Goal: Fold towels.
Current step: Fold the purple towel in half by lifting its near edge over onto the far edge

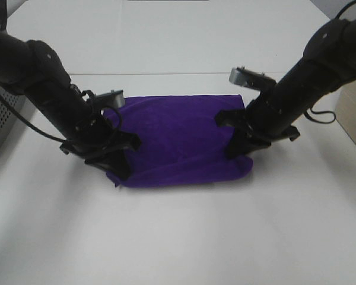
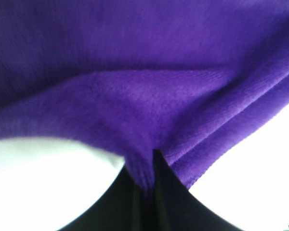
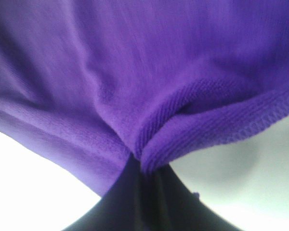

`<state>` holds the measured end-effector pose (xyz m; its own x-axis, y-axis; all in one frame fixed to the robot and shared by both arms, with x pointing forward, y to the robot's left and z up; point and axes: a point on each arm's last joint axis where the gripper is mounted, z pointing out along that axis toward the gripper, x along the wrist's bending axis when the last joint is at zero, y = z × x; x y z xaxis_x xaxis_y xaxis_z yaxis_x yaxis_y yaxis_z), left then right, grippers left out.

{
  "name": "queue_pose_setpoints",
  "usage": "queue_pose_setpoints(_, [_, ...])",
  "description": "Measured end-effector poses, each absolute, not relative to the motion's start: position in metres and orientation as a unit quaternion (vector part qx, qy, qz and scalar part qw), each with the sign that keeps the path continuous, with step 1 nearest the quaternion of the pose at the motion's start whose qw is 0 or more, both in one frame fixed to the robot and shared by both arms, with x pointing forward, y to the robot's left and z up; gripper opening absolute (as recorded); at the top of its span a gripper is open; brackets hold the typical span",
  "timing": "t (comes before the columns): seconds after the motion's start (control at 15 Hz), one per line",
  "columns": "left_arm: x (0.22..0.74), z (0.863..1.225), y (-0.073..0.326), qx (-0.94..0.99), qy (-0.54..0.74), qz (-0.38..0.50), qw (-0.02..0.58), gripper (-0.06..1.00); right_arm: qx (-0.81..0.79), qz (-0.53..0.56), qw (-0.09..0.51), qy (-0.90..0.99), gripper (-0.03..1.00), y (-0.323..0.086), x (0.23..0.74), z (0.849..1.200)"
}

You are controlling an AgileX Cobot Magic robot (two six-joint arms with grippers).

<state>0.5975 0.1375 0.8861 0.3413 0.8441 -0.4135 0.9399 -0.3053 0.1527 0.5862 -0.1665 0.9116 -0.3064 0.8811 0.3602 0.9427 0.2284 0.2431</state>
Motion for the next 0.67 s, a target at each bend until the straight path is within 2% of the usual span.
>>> queue_pose_setpoints(0.27, [0.629,0.931,0.129,0.793,0.546,-0.059,0.264,0.00,-0.560,-0.276,0.015,-0.781,0.02,-0.157,0.623,0.957])
queue_pose_setpoints(0.47, [0.654,0.950,0.125,0.776,0.545,0.007,0.318,0.00,-0.550,-0.293,-0.024,-0.781,0.02,-0.150,0.658,0.962])
queue_pose_setpoints(0.67, [0.681,0.942,0.118,0.767,0.543,0.038,0.340,0.00,-0.552,-0.288,-0.050,-0.781,0.02,-0.145,0.691,0.949])
